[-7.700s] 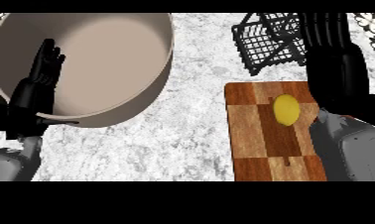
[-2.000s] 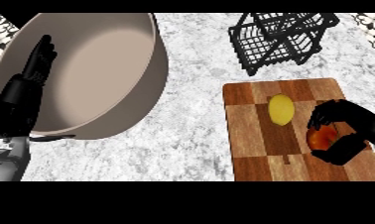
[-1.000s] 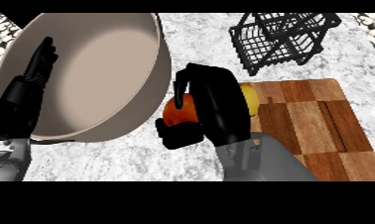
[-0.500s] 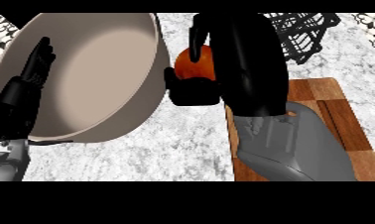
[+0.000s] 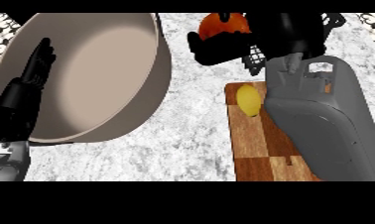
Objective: Pick the tomato from the cutting board and place it in the tiered basket
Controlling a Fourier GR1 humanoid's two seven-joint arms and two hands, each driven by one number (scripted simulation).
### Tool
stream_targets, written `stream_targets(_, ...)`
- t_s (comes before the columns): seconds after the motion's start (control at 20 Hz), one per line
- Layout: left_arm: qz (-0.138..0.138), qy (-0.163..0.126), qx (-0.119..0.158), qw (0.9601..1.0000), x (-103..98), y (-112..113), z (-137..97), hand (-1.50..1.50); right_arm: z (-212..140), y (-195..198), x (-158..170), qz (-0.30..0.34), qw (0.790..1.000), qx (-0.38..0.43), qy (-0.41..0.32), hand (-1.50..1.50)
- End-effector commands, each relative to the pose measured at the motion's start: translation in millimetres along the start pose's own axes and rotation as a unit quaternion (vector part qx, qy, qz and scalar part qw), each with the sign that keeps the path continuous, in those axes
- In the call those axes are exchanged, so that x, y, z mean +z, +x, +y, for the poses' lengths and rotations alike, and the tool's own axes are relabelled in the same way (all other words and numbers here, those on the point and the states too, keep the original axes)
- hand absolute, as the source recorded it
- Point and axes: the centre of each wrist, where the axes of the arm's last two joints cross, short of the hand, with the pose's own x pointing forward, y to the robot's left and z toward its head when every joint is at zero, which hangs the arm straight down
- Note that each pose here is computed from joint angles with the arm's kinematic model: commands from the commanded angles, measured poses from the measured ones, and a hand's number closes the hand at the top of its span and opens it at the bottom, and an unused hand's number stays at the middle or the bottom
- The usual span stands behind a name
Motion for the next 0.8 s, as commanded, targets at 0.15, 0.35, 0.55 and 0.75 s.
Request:
stream_targets(0.15, 0.066, -0.019, 0.001, 0.9976, 8, -46, -25, 0.00, -3, -29, -32, -0.001, 0.993, 0.114, -0.026, 1.50)
stream_targets(0.35, 0.075, -0.005, 0.003, 0.9971, 3, -37, -20, 0.00, -18, -57, -49, 0.025, 0.975, 0.212, -0.055, 1.50)
stream_targets(0.55, 0.065, -0.014, 0.004, 0.9978, 0, -38, -21, 0.00, -11, -90, -68, 0.035, 0.971, 0.232, -0.056, 1.50)
stream_targets(0.75, 0.073, -0.013, 0.003, 0.9973, 2, -46, -17, 0.00, -34, -114, -80, 0.030, 0.975, 0.215, -0.044, 1.50)
